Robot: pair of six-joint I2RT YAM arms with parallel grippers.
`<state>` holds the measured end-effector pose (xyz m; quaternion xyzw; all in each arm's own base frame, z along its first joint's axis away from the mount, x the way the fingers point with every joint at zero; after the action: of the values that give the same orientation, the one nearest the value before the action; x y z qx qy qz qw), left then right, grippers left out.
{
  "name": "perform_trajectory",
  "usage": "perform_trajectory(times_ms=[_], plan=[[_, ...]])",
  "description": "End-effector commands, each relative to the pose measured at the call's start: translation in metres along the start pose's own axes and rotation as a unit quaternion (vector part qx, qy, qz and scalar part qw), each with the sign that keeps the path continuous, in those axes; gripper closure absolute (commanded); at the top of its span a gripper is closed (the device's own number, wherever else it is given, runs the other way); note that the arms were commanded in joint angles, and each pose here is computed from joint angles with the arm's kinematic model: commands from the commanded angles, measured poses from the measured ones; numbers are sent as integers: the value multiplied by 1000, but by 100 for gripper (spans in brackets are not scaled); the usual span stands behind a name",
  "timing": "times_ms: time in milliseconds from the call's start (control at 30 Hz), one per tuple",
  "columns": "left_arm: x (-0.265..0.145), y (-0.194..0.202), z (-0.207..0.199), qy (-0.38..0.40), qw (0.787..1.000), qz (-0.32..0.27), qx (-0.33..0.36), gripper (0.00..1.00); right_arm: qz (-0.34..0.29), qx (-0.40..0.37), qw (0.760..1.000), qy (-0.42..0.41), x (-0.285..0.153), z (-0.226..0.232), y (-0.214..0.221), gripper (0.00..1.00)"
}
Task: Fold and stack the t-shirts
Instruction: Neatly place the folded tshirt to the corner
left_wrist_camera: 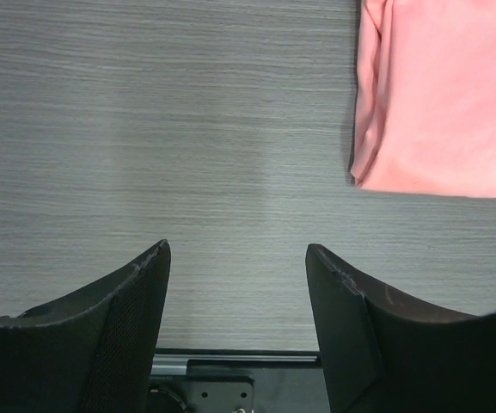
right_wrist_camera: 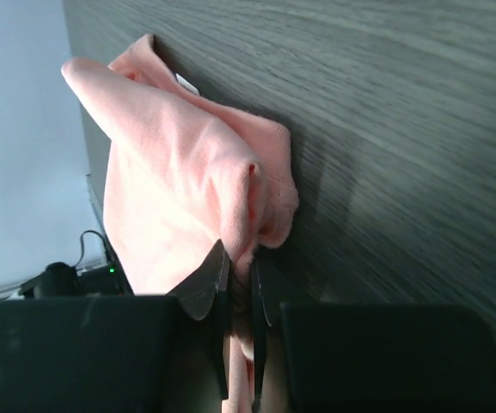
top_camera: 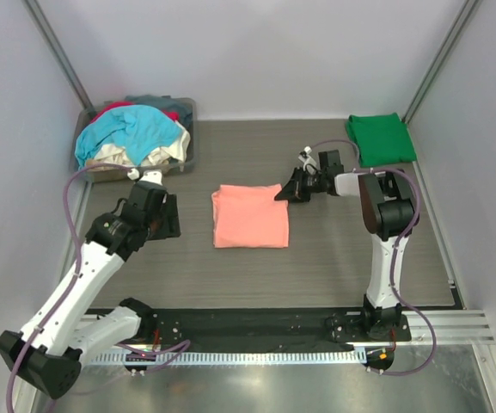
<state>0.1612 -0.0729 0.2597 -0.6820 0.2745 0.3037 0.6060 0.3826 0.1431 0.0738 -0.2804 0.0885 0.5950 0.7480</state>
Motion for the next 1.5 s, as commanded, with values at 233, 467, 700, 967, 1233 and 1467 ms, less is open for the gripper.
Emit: perform_trajectory(times_ms=[233, 467, 700, 967, 1233, 1467], plan=[[-34, 2, 14, 22, 996, -79, -38, 35, -87, -149, 974, 148, -104, 61, -76, 99], [-38, 5, 18, 30, 992, -107, -52, 37, -137, -208, 923, 293, -165, 82, -108, 99], [-38, 5, 18, 28, 992, -109, -52, 37, -188, -260, 862, 393, -228, 93, -144, 99], [-32, 4, 15, 26, 994, -95, -46, 38, -243, -297, 810, 443, -283, 103, -178, 99], [-26, 3, 13, 18, 996, -82, -42, 39, -255, -314, 799, 446, -303, 93, -195, 99], [-23, 3, 12, 15, 996, -76, -40, 39, -257, -330, 791, 446, -307, 87, -207, 99]])
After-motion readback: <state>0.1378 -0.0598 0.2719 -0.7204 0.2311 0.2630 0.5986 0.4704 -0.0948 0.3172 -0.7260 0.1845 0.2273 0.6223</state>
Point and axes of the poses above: each gripper's point midway between its finger pads, its own x axis out along the fingers, its own z axis along the line the jaws close on, y = z × x, the point moved 10 cm from there along -x, back along the fingers, and after that the axes turned 2 degrees about -x, right-handed, at the moved point
